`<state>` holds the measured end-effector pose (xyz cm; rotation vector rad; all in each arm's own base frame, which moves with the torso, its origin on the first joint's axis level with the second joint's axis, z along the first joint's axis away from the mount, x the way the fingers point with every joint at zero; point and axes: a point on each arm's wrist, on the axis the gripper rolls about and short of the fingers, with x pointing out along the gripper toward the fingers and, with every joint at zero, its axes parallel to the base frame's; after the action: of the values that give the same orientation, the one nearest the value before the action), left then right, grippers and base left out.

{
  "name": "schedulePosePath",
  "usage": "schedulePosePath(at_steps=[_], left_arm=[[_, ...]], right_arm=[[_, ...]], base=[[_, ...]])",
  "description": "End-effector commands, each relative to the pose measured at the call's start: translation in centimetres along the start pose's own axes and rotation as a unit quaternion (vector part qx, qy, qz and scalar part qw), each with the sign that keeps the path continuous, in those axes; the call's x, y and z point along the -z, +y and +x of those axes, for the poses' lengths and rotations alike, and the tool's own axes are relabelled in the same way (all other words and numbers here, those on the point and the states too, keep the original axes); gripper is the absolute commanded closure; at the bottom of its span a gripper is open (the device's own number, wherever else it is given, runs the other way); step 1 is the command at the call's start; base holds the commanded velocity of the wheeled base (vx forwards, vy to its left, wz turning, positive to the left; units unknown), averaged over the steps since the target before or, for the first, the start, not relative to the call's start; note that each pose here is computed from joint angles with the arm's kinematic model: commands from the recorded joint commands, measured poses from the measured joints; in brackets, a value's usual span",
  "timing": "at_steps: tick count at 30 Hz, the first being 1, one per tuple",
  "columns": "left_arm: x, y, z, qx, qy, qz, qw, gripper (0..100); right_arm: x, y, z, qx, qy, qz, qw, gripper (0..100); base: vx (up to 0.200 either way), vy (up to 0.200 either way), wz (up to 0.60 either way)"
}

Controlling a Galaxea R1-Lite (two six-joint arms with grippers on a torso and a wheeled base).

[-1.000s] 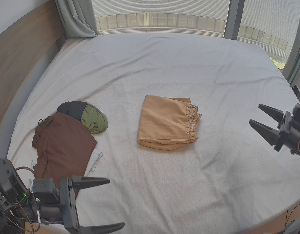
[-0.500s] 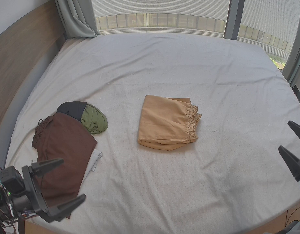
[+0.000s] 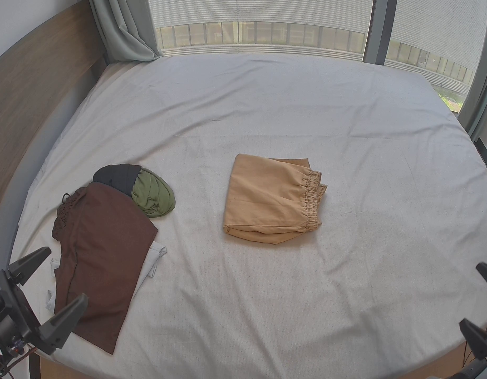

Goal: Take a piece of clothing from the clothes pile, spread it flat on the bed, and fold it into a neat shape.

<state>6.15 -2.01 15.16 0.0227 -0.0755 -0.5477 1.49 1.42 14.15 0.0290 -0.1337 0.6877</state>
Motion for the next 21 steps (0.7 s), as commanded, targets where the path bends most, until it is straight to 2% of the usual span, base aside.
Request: schedulePosePath(at_steps=[1, 3, 5, 7, 8, 9, 10, 12, 13, 14, 15, 16, 17, 21], left_arm=[[1.0, -1.4, -4.2, -0.047, -0.040, 0.009, 0.9981, 0], [1.9, -1.9, -5.6, -0.060, -0.037, 0.010, 0.9974, 0], [3.0, -2.6, -6.8, -0.079, -0.039, 0.017, 0.9960, 0], [4.2, -3.1, -7.7, -0.092, -0.036, 0.018, 0.9950, 0], [4.7, -3.3, -8.0, -0.095, -0.034, 0.018, 0.9948, 0], [4.8, -3.3, -8.1, -0.095, -0.033, 0.019, 0.9948, 0], [5.7, -3.6, -8.4, -0.108, -0.021, 0.019, 0.9938, 0], [6.0, -3.6, -8.4, -0.110, -0.005, 0.017, 0.9937, 0], [6.2, -3.6, -8.4, -0.111, 0.001, 0.010, 0.9937, 0], [6.2, -3.6, -8.4, -0.114, 0.001, 0.010, 0.9934, 0], [6.1, -3.6, -8.4, -0.115, 0.001, 0.010, 0.9933, 0], [6.2, -3.5, -8.4, -0.132, 0.001, 0.006, 0.9912, 0], [6.2, -3.5, -8.5, -0.146, 0.002, 0.009, 0.9892, 0], [6.1, -3.3, -8.5, -0.188, 0.002, 0.011, 0.9822, 0]], right_arm=[[2.6, 2.7, -3.7, -0.024, -0.045, 0.011, 0.9986, 0], [3.3, 2.9, -4.0, -0.008, -0.036, 0.028, 0.9989, 0], [4.4, 2.8, -4.0, 0.014, 0.000, 0.056, 0.9983, 0], [5.5, 2.5, -4.1, 0.084, 0.038, 0.054, 0.9943, 0], [5.4, 2.3, -4.1, 0.115, 0.033, 0.052, 0.9915, 0], [5.4, 2.3, -4.1, 0.119, 0.032, 0.051, 0.9911, 0], [5.3, 2.1, -4.2, 0.166, 0.026, 0.040, 0.9849, 0], [5.4, 1.9, -4.2, 0.200, 0.029, 0.023, 0.9790, 0], [5.3, 1.7, -4.3, 0.248, 0.032, -0.006, 0.9682, 0], [5.3, 1.6, -4.4, 0.276, 0.037, -0.025, 0.9603, 0], [5.3, 1.6, -4.4, 0.280, 0.038, -0.029, 0.9589, 0], [6.0, 1.4, -4.6, 0.328, 0.073, -0.032, 0.9415, 0], [6.2, 1.4, -4.7, 0.336, 0.079, -0.024, 0.9382, 0], [6.0, 1.4, -4.6, 0.338, 0.068, -0.020, 0.9385, 0]], base=[[0.000, 0.000, 0.00], [0.000, 0.000, 0.00], [0.000, 0.000, 0.00], [0.000, 0.000, 0.00], [0.000, 0.000, 0.00], [0.000, 0.000, 0.00], [0.000, 0.000, 0.00], [0.000, 0.000, 0.00], [0.000, 0.000, 0.00], [0.000, 0.000, 0.00], [0.000, 0.000, 0.00], [0.000, 0.000, 0.00], [0.000, 0.000, 0.00], [0.000, 0.000, 0.00]])
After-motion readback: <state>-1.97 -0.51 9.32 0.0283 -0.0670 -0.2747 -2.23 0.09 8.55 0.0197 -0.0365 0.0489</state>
